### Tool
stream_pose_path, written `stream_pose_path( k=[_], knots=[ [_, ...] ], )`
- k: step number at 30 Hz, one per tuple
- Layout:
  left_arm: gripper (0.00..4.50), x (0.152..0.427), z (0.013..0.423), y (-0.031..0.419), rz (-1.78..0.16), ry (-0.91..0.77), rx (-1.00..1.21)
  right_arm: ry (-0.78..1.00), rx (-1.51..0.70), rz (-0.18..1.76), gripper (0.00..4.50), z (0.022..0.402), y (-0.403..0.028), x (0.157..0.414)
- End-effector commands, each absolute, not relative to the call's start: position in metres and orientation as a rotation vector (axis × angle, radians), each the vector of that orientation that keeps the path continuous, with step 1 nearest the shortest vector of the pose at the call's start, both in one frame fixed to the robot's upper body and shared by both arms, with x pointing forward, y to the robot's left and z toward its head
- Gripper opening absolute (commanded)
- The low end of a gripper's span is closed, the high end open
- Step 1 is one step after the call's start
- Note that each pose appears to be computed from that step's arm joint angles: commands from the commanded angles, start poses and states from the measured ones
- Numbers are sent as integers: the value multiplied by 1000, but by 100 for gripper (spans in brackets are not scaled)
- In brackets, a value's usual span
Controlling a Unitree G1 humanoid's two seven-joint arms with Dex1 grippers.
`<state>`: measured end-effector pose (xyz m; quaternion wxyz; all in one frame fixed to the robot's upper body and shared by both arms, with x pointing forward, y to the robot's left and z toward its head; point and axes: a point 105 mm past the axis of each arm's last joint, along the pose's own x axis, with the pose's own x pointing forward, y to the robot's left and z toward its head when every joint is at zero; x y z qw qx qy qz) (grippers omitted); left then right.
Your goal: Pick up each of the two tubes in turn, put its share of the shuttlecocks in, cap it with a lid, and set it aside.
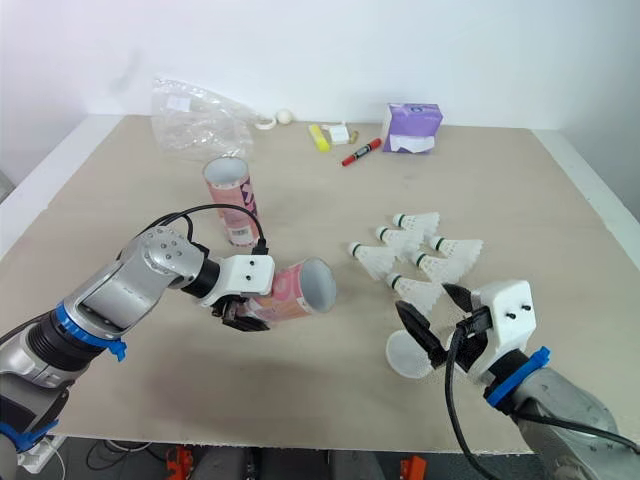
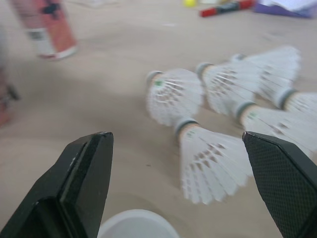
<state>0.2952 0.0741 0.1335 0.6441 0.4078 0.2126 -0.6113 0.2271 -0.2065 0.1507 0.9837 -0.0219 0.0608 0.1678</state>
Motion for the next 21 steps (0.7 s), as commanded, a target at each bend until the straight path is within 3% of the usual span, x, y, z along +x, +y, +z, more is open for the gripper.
stream_pose_path(
  k=[1, 21],
  knots=[
    [326, 294, 129, 72, -1412, 503, 937, 126, -30, 312, 450, 148, -205, 230],
    [326, 291, 131, 66, -1401, 478, 915, 186, 127, 291, 450, 124, -200, 262]
  ],
)
